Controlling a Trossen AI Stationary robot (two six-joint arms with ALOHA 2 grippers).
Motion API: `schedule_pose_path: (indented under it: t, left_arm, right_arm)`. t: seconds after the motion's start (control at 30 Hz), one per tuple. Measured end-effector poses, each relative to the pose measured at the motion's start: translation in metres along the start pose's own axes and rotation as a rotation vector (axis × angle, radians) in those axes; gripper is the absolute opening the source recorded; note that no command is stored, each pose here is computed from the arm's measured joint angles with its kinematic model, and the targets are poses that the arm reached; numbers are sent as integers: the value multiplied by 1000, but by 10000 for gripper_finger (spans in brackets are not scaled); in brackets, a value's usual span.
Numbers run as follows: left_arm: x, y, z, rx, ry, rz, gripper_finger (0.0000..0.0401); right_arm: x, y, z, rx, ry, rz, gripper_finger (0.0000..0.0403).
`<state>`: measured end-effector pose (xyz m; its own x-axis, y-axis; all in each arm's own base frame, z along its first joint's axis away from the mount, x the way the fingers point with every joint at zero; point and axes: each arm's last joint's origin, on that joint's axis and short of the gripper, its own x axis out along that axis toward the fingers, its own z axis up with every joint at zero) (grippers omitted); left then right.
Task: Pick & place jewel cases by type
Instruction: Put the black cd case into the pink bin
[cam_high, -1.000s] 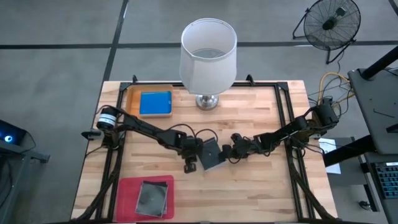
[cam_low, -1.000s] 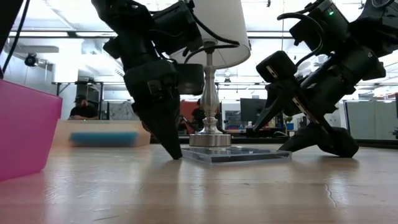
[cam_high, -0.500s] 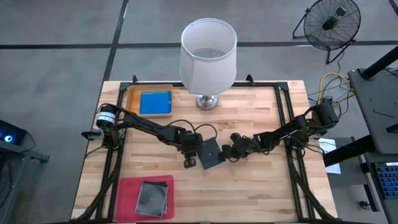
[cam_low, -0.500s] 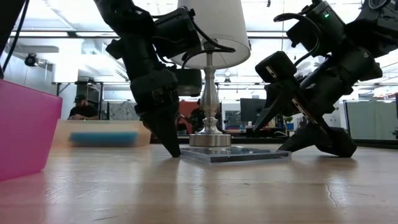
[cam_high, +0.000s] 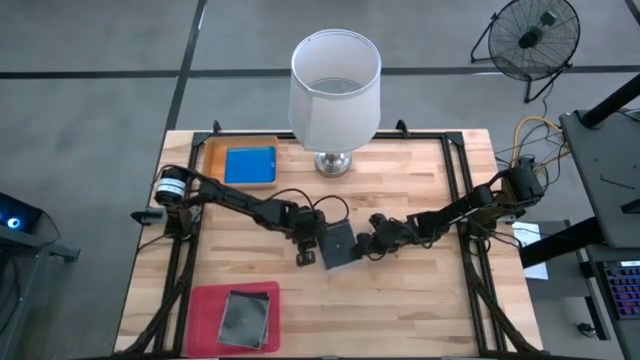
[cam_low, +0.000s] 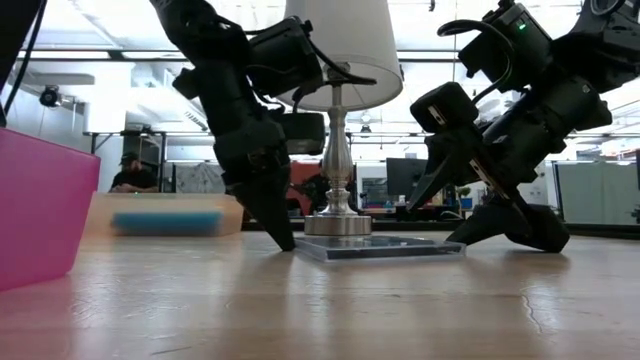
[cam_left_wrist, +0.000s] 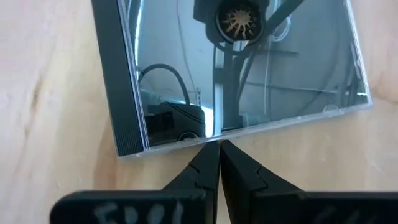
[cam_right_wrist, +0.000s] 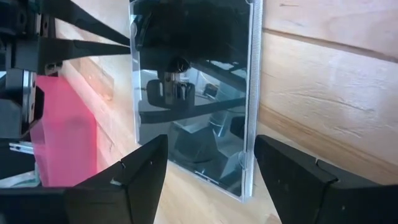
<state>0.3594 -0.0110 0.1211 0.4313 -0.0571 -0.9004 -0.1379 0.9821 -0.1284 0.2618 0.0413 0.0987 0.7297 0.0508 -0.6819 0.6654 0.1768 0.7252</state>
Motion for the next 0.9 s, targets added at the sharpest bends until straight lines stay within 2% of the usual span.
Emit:
schedule_pose_path:
  t: [0.47, 0.9]
  left_arm:
    - [5, 8, -1, -23, 20, 9, 0]
    - [-7, 6, 3, -31, -6, -6, 0]
  right_arm:
    - [-2, 3, 0, -51, 38, -30, 242]
    - [-36, 1, 11, -134, 27, -147, 242]
